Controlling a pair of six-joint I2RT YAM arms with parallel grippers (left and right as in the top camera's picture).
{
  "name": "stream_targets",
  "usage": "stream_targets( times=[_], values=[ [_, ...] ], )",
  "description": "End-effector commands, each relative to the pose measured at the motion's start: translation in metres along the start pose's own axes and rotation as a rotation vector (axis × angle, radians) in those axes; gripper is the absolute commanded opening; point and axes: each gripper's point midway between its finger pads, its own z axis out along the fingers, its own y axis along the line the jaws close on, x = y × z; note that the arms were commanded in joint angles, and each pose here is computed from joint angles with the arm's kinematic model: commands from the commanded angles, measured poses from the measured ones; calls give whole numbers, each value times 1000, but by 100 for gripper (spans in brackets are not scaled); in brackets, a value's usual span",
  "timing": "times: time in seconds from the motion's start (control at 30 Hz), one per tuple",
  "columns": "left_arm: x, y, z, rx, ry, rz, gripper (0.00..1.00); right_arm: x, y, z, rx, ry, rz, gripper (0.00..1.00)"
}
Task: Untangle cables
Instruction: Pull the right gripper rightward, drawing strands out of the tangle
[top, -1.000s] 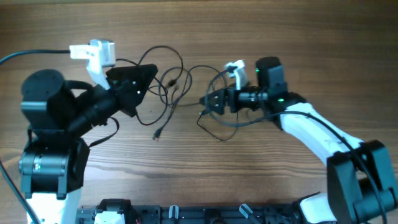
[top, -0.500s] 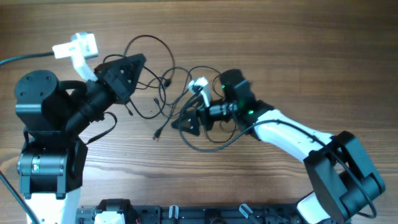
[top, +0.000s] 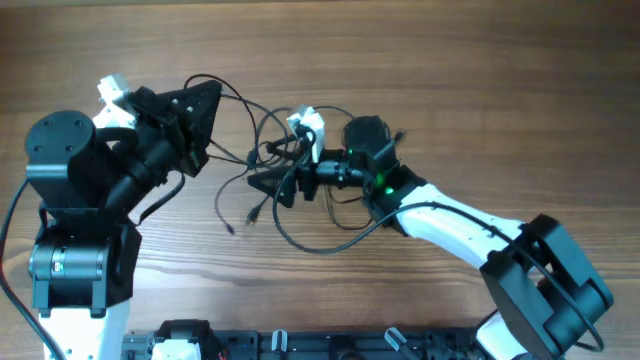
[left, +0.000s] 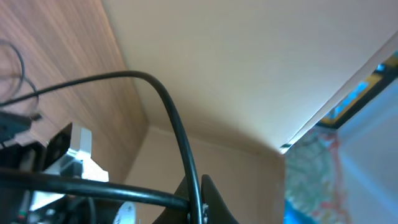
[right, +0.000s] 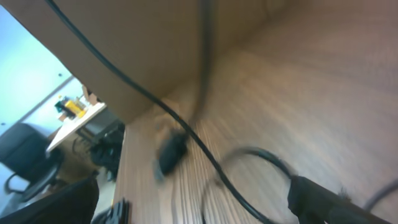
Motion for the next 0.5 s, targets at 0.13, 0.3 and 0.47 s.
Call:
stream_targets(
  times=[0.13,0.3,0.47],
  values=[
    [16,-1,3,-5,53,-214,4,-4,18,25,48,-75,-53,100],
    [29,-5,5,7,98,-125,4,-10,16,24,61,-99,-63,100],
    [42,-4,3,3,173,-54,4,-20,18,17,18,-119,-189,100]
  ],
)
